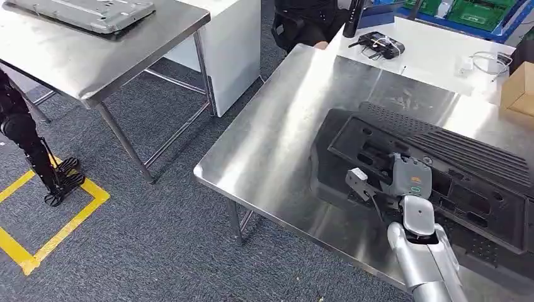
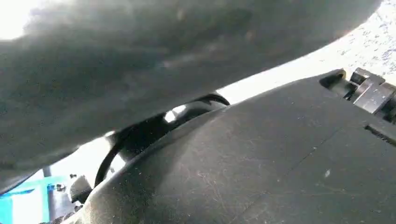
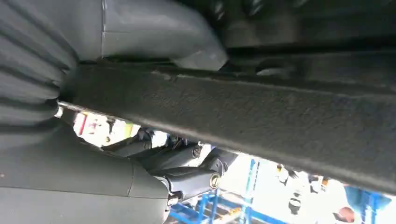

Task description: Take the parts from the cabinet and place them on the table.

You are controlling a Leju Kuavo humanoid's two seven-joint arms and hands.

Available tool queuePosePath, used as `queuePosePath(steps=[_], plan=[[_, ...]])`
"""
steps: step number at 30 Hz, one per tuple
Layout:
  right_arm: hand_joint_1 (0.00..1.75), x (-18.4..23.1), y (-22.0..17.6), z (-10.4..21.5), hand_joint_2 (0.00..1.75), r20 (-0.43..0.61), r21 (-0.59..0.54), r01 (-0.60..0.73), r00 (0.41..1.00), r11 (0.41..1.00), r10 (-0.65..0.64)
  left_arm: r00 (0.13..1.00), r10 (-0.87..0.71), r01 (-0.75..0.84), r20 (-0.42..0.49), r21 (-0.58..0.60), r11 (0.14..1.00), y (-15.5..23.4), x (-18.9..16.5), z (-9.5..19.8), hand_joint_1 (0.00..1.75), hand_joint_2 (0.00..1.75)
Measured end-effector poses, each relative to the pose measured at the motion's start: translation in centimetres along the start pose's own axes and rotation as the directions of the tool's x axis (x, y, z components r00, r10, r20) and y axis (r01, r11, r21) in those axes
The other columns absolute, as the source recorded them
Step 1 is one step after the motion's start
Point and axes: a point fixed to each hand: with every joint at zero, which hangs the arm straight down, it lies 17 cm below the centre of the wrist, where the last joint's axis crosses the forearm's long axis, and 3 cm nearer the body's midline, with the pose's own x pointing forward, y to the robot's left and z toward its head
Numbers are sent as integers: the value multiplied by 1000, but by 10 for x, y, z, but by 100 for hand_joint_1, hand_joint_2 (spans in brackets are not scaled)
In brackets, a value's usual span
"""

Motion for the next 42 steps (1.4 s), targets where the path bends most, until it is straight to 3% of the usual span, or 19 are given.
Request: queuePosePath(steps=[12, 23, 27, 37, 42], plan=[[0, -16, 9, -6, 0, -33, 21, -3, 999, 1000, 4, 1000, 9, -9, 0, 2, 1000, 0, 0, 0, 0, 0], [0, 20, -32, 19, 0, 79, -196, 67, 995, 978, -53, 1000, 22, -23, 6, 10, 1000, 2, 1, 0, 0, 0], [0, 32, -43, 24, 0, 105, -224, 104, 991, 969, -82, 1000, 23, -23, 7, 10, 1000, 1, 2, 0, 0, 0], [0, 66, -113, 58, 0, 285, -403, 331, 931, 853, -227, 1000, 15, -15, 24, -1, 1000, -1, 4, 0, 0, 0], [0, 73, -125, 69, 0, 290, -413, 329, 932, 850, -220, 1000, 16, -16, 26, -2, 1000, -1, 5, 0, 0, 0]])
